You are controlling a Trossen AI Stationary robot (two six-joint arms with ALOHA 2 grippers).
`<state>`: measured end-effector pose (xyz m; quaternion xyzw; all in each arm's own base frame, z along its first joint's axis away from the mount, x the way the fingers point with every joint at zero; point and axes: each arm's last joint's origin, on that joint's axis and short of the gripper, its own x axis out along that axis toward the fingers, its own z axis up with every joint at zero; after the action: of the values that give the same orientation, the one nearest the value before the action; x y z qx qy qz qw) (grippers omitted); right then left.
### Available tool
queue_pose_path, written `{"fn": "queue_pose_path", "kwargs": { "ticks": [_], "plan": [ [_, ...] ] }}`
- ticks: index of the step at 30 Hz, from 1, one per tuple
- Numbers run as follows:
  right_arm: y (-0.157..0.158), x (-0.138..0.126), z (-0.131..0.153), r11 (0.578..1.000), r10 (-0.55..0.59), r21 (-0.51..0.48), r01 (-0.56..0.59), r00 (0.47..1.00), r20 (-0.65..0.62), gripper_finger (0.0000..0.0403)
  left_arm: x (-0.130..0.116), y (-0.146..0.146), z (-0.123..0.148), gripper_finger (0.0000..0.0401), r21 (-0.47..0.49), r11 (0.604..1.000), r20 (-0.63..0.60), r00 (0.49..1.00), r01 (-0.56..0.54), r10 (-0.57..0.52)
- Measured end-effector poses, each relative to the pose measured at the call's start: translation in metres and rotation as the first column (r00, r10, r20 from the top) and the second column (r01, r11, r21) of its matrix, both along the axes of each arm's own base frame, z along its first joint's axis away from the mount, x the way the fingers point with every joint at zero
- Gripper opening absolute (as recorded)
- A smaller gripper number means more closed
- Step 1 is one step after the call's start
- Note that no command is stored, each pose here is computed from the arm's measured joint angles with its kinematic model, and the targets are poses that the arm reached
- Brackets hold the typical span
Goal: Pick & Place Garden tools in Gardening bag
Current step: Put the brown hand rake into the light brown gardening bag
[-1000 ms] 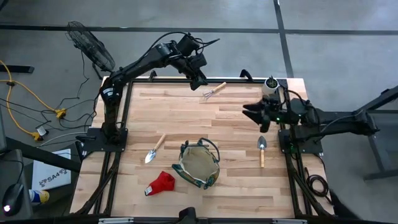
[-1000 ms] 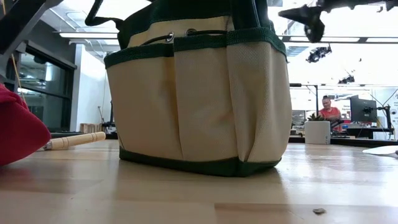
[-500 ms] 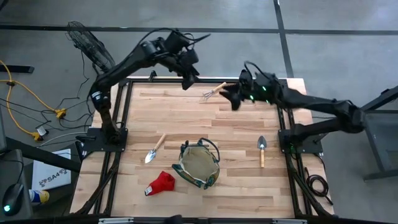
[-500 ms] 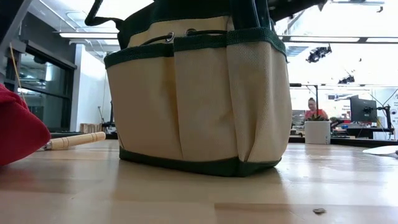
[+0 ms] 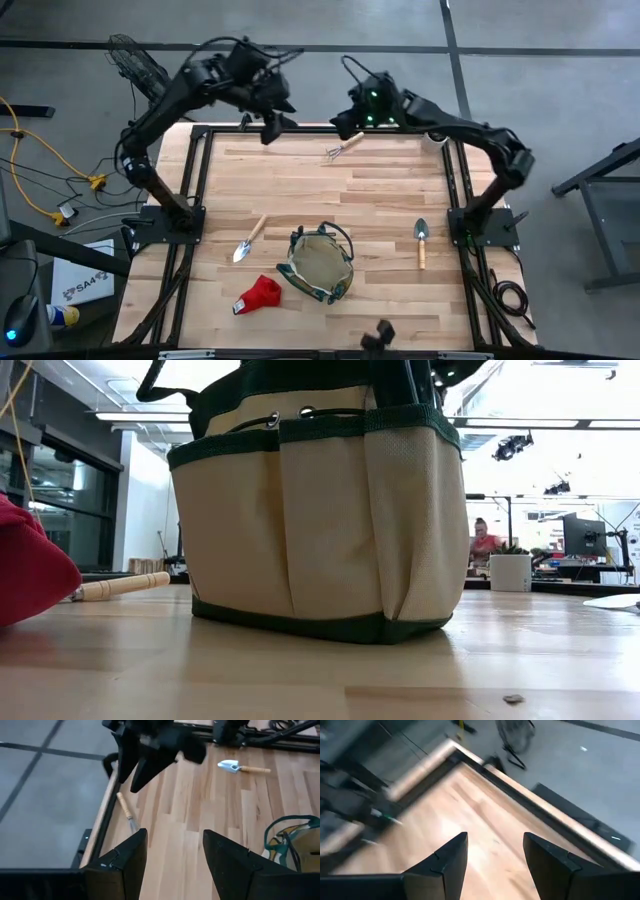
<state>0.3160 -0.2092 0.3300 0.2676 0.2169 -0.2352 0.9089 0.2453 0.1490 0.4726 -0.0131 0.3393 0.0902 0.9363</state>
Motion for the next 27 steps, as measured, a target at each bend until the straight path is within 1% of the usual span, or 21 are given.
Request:
{"fn": "queue_pose_path", "kwargs": {
  "ticks": [2,4,7,11,15,18,21,24,27],
  "plan": [
    [-0.016,0.003,-0.003,1.0,-0.011,-0.006,0.011,0.997,-0.076,0.0184,-0.01,0.0,0.005,0.0187,0.005,1.0,0.015,1.0,-0.015,0.015],
    [-0.034,0.005,-0.009,1.0,-0.025,0.008,0.027,0.989,-0.144,0.0184,-0.021,0.003,0.008,0.0187,-0.009,0.999,0.016,0.999,-0.034,0.035],
    [-0.059,0.006,-0.023,1.0,0.001,0.029,0.006,0.972,-0.234,0.0184,-0.034,0.006,0.012,0.0187,-0.026,0.999,0.04,0.998,-0.046,0.047],
    [-0.079,0.006,-0.043,0.992,0.121,0.009,-0.126,0.925,-0.36,0.0184,-0.047,0.012,0.014,0.0187,-0.048,0.997,0.047,0.997,-0.062,0.064],
    [-0.089,0.008,-0.067,0.963,0.188,-0.072,-0.26,0.837,-0.515,0.0184,-0.053,0.016,0.012,0.0187,-0.062,0.996,0.03,0.997,-0.071,0.073],
    [-0.093,0.013,-0.081,0.92,0.219,-0.127,-0.37,0.757,-0.616,0.0184,-0.057,0.019,0.012,0.0187,-0.077,0.993,0.023,0.996,-0.084,0.086],
    [-0.095,0.017,-0.099,0.853,0.252,-0.146,-0.502,0.64,-0.726,0.0184,-0.059,0.02,0.011,0.0187,-0.08,0.993,0.016,0.996,-0.09,0.091],
    [-0.096,0.023,-0.117,0.774,0.285,-0.13,-0.62,0.524,-0.803,0.0184,-0.059,0.019,0.011,0.0187,-0.08,0.993,0.015,0.996,-0.088,0.089],
    [-0.095,0.027,-0.131,0.714,0.327,-0.094,-0.694,0.448,-0.832,0.0184,-0.059,0.019,0.011,0.0187,-0.085,0.992,0.012,0.996,-0.088,0.09]
  ]
}}
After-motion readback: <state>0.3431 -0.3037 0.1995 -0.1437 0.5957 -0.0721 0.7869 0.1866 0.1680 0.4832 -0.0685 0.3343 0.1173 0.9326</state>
